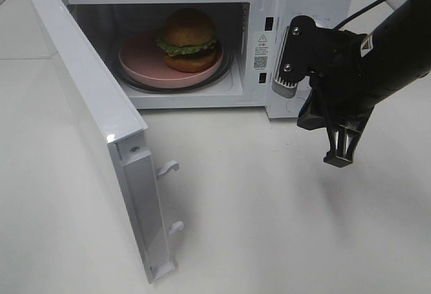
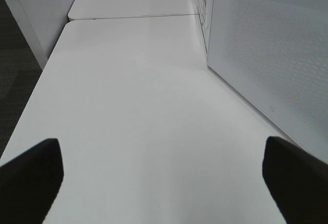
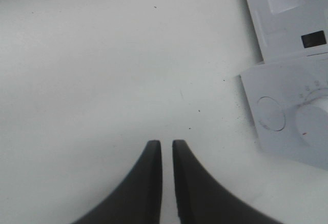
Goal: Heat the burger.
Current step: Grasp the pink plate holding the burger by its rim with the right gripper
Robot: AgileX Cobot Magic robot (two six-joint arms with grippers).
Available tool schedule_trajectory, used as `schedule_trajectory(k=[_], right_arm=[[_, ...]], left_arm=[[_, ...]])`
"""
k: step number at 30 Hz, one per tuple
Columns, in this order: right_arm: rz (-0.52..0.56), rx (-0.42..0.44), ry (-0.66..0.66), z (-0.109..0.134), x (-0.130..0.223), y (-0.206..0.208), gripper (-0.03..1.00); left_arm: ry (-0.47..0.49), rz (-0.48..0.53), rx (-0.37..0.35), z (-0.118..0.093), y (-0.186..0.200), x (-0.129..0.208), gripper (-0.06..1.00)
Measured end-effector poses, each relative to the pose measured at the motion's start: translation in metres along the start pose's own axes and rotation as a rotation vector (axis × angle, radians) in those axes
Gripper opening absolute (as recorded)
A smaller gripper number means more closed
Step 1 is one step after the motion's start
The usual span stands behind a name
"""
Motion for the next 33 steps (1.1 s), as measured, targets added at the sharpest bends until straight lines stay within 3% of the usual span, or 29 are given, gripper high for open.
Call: schedule_trajectory(k=[7, 9, 23, 28, 33], right_arm=[[0.014, 0.050, 0.107, -0.006, 0.001, 0.000, 0.12], [0.040, 0.070, 0.205, -0.008, 0.004, 0.000, 0.12], [0.089, 0.089, 0.452, -0.011, 0.008, 0.001, 0.13], [0.114, 0.093, 0.602, -0.013, 0.009, 0.001, 0.13], [0.120, 0.092, 0.654, -0.013, 0.009, 0.001, 0.13]], left_arm=[[0.000, 0.000, 0.000, 0.000, 0.000, 0.000, 0.98], [0.000, 0.000, 0.000, 0.000, 0.000, 0.000, 0.98], [0.000, 0.000, 0.000, 0.000, 0.000, 0.000, 0.98], [0.000, 0.000, 0.000, 0.000, 0.000, 0.000, 0.98], [0.000, 0.000, 0.000, 0.000, 0.000, 0.000, 0.98]])
Point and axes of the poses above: a point on each arm's last joint axis where the gripper is mounted, y pointing back along that axis away from the gripper, z along the wrist's bending axis when the last joint is at zero, x = y × z, the point moved 2 cm from there along -y, pointing out along that axis toward the gripper, and after that the axes turned 8 degrees about y, right-handed, at the moved point
